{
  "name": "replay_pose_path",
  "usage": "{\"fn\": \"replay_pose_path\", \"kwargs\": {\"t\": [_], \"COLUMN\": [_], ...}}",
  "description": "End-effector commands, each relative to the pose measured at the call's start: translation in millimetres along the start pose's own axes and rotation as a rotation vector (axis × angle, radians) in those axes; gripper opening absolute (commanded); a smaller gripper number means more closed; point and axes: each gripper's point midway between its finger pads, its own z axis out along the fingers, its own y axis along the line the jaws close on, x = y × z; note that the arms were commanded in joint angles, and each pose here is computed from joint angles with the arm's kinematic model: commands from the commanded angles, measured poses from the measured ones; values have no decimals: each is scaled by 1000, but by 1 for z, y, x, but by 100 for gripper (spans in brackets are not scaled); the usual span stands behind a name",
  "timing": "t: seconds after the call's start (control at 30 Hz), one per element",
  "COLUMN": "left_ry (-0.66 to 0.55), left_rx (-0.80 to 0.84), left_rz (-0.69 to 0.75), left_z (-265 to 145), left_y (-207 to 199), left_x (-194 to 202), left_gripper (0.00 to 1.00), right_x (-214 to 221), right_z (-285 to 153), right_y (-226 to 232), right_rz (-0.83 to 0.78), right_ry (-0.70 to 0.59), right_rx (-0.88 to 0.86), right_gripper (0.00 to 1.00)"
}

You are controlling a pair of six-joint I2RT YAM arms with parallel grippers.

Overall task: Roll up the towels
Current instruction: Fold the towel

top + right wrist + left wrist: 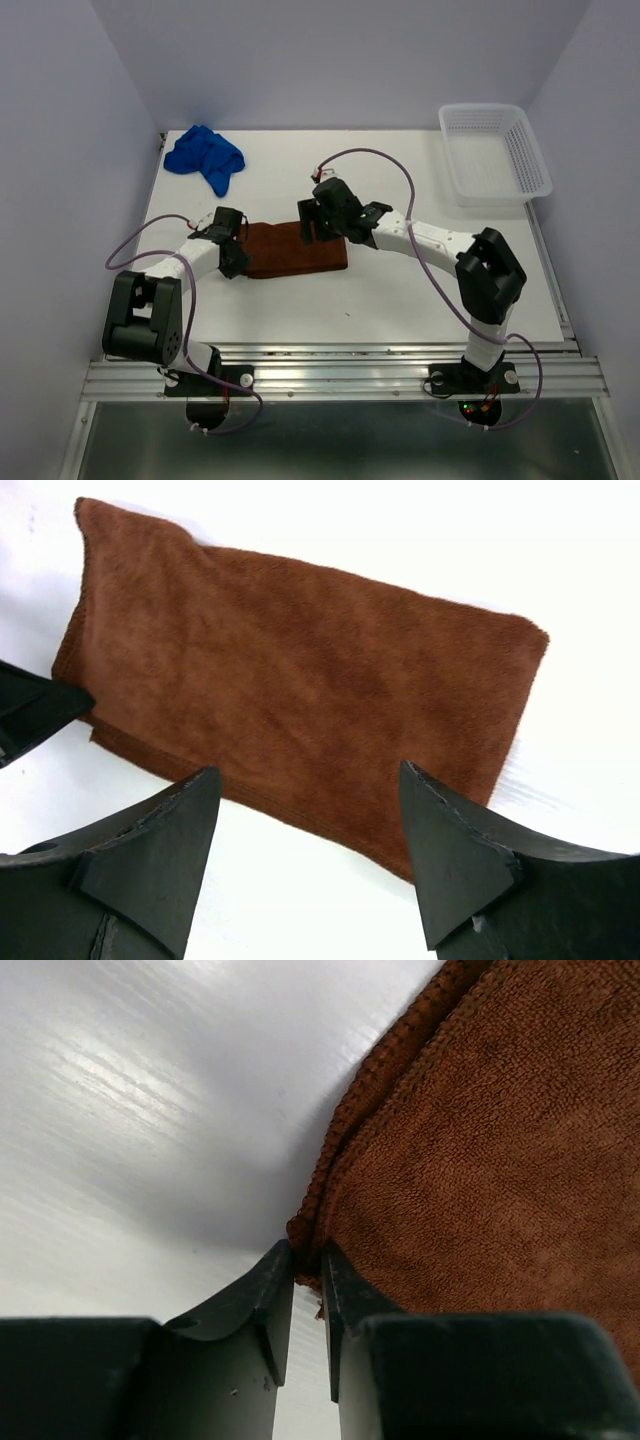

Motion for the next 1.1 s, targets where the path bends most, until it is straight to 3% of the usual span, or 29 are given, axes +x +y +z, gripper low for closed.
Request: {"fn": "replay_pose_path", "kwargs": {"t": [0.0, 0.17, 0.3, 0.4, 0.43, 0.53, 0.67, 0.7, 0.87, 0.9, 1.07], "left_ry": [-2, 22, 16, 0, -54, -59, -105, -89, -79, -98, -98], "left_rx": [11, -8, -16, -56, -71, -114, -31, -48, 110, 178, 199], "left_rz": [-2, 10, 39, 64, 59, 91, 173, 180, 364, 437, 485], "left_z": [6, 17, 26, 35, 35, 50, 57, 65, 75, 72, 75], "left_y": [-1, -1, -14, -25, -33, -46, -102, -98, -179, -214, -233], "left_x": [1, 4, -7, -24, -43, -57, -81, -76, -67, -68, -57], "left_gripper": [27, 22, 18, 15, 15, 15, 15, 15, 15, 15, 15], "right_x": [-30, -36, -30, -19, -8, 24, 58, 68, 101, 112, 107], "right_z": [-6, 20, 56, 69, 72, 72, 51, 45, 22, 13, 5], "right_y": [-24, -28, -27, -39, -48, -72, -70, -75, -37, -6, 28], "right_rz": [22, -23, -82, -58, -35, 0, 50, 48, 112, 115, 80], "right_ry": [-73, -17, 38, 66, 83, 131, 139, 156, 140, 123, 84], "right_rx": [46, -49, -103, -63, -22, 72, 68, 75, 26, -6, -31], "right_gripper": [76, 66, 45, 31, 29, 24, 22, 22, 23, 23, 24]}}
